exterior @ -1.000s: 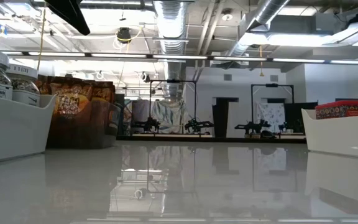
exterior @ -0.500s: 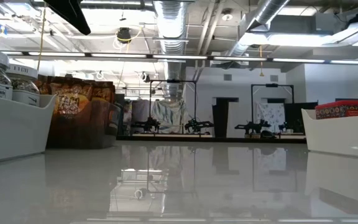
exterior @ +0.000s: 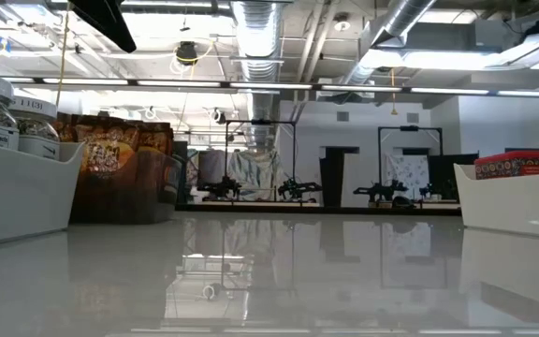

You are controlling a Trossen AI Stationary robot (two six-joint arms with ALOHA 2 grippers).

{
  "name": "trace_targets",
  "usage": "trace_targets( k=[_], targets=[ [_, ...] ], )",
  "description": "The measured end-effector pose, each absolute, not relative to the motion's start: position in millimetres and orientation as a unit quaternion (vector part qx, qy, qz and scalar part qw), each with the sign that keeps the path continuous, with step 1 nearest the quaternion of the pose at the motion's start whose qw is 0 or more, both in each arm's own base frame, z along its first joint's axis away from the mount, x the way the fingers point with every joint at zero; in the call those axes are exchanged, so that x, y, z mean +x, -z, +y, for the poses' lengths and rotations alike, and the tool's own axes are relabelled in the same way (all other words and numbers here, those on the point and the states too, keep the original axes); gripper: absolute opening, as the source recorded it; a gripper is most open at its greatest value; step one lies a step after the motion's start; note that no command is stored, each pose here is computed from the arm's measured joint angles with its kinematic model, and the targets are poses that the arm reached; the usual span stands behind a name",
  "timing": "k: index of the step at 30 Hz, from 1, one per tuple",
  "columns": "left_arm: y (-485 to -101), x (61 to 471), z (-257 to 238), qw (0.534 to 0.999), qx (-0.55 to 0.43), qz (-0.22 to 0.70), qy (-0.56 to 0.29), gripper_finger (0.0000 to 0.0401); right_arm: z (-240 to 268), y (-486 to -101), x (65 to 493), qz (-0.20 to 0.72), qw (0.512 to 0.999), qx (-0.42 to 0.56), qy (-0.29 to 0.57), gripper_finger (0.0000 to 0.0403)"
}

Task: Sort spices by type
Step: Put the red spice can into the white bin

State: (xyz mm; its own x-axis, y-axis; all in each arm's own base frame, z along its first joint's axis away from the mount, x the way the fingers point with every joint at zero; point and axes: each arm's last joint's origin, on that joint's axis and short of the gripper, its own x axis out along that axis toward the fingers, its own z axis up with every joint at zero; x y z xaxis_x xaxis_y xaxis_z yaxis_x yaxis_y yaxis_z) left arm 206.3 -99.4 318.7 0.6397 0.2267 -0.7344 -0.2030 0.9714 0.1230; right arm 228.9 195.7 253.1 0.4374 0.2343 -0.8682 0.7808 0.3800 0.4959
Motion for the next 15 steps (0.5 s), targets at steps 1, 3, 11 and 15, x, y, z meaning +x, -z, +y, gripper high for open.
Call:
trace_targets(
  k=[1, 3, 11, 15],
  targets=[
    [-318.6, 206.4, -99.4, 0.905, 0.014, 0.408, -0.119, 0.0306, 191.1, -254.1, 232.5, 0.491, 0.682, 0.504, 0.199, 0.0329],
    [-318.6, 206.4, -99.4, 0.905, 0.015, 0.408, -0.118, 0.0306, 181.1, -254.6, 239.6, 0.493, 0.704, 0.474, 0.19, 0.0329],
    [-318.6, 206.4, -99.4, 0.905, 0.006, 0.406, -0.123, 0.0306, 153.0, -255.5, 260.0, 0.515, 0.812, 0.267, 0.064, 0.0329],
    [-318.6, 206.3, -99.4, 0.905, -0.013, 0.404, -0.132, 0.0306, 152.3, -253.9, 257.3, 0.557, 0.8, 0.223, -0.007, 0.0329]
  ],
)
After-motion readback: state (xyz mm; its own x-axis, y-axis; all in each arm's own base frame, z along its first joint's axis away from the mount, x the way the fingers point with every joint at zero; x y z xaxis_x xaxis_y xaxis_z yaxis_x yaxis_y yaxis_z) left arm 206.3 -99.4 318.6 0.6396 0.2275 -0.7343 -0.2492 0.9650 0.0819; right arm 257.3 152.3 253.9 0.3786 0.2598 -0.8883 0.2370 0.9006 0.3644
